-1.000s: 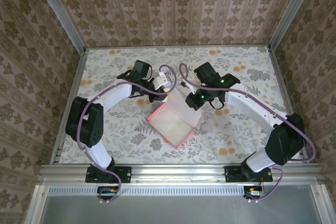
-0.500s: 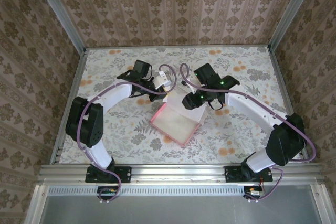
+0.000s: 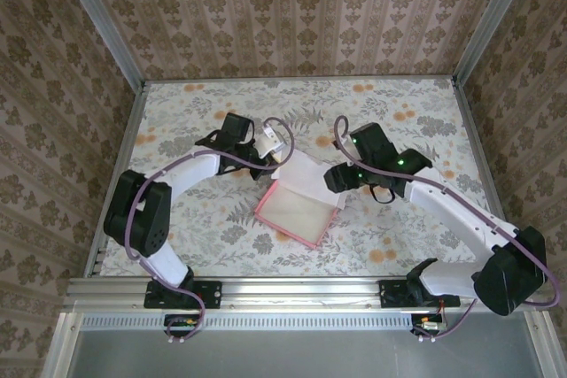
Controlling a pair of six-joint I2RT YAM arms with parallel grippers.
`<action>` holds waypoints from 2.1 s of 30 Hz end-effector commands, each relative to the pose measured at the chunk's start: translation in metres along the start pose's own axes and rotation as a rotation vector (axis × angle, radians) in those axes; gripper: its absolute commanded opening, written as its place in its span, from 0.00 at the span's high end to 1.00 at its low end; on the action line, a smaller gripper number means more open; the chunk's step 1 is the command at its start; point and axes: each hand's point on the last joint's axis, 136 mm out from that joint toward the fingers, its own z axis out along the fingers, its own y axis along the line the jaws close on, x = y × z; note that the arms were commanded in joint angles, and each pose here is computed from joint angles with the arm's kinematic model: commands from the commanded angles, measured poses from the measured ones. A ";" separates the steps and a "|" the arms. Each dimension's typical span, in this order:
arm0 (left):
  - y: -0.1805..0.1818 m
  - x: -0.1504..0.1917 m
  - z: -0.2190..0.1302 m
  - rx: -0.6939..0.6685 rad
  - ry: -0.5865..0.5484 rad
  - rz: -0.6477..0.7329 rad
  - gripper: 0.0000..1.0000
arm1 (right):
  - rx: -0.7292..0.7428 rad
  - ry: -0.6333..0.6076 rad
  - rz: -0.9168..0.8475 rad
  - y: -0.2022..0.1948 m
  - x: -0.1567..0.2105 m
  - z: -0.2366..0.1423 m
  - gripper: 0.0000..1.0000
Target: Fold the paper box
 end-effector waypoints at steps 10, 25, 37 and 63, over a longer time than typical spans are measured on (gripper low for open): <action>-0.005 -0.003 -0.003 -0.067 -0.013 -0.048 0.94 | 0.046 0.014 0.138 -0.013 0.015 0.021 0.60; -0.018 0.001 -0.005 -0.139 -0.001 -0.141 0.82 | 0.164 0.048 0.278 -0.030 0.027 0.017 0.71; -0.025 0.000 -0.010 -0.107 0.014 -0.135 0.78 | 0.184 0.097 0.251 -0.033 0.043 0.013 0.61; -0.032 -0.004 -0.020 -0.085 0.044 -0.129 0.79 | 0.188 0.148 0.220 -0.033 0.057 0.007 0.70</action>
